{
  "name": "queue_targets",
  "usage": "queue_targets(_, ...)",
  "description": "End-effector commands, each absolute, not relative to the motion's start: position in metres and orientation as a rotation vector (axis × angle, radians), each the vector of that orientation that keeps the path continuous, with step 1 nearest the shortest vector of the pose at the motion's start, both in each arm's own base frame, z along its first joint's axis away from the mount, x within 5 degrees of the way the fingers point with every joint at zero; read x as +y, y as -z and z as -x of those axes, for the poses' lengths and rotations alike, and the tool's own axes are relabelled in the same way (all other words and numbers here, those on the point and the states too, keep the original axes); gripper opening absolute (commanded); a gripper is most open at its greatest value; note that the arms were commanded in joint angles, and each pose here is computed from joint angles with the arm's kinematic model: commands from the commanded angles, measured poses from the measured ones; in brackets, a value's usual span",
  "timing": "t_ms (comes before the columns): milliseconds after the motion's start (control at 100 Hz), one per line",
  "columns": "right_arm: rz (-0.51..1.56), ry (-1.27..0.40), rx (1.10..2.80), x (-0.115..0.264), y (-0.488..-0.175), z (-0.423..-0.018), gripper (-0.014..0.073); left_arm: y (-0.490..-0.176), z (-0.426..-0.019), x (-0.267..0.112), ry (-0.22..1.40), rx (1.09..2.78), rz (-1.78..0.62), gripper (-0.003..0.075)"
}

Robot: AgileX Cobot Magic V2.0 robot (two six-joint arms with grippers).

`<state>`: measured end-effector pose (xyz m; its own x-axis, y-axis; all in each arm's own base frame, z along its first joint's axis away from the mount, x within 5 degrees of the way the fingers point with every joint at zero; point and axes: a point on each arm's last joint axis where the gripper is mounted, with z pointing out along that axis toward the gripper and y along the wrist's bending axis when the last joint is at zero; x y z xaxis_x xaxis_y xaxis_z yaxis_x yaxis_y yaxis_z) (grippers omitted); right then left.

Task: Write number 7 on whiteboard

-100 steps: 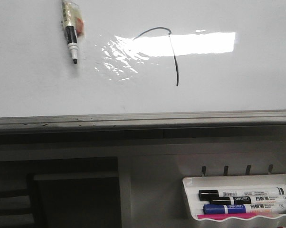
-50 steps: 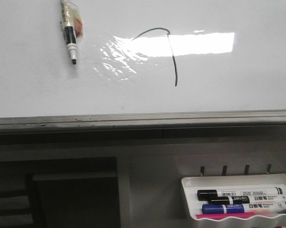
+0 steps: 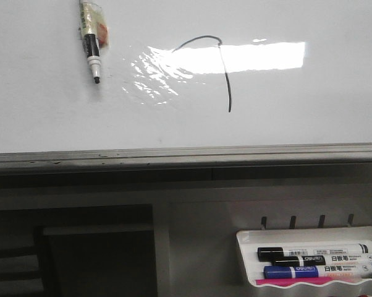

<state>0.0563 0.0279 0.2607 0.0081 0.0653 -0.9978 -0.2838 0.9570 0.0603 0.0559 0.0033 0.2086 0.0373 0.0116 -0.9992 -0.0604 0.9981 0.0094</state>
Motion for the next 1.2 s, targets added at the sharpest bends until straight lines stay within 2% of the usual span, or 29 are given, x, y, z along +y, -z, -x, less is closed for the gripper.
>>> queue_targets(0,0.135,-0.264,1.510,0.025,-0.270,-0.057,-0.0064,-0.204,-0.055,0.003,-0.041,1.469,0.050,-0.0020)
queue_targets(560,0.118,-0.249,1.504,0.023,-0.270,-0.057,-0.0064,-0.204,-0.055,0.003,-0.041,1.469,0.050,-0.0020)
queue_targets(640,0.074,-0.211,1.487,0.019,-0.272,-0.058,-0.0064,-0.204,-0.055,0.003,-0.041,1.469,0.050,-0.0020)
queue_targets(770,0.128,-0.074,1.519,0.014,-0.269,-0.059,-0.0064,-0.204,-0.055,0.003,-0.041,1.469,0.050,-0.0020)
queue_targets(870,0.039,-0.010,1.542,0.005,-0.267,-0.060,-0.0064,-0.204,-0.055,0.003,-0.041,1.469,0.050,-0.0020)
queue_targets(950,0.041,0.107,1.523,-0.001,-0.268,-0.060,-0.0064,-0.204,-0.055,0.003,-0.041,1.469,0.050,-0.0020)
queue_targets(1010,0.015,0.120,1.500,-0.004,-0.267,-0.060,-0.0064,-0.204,-0.055,0.003,-0.041,1.469,0.050,-0.0020)
queue_targets(1190,0.076,0.176,1.502,-0.004,-0.240,-0.062,-0.0064,-0.204,-0.055,0.003,-0.041,1.469,0.050,-0.0020)
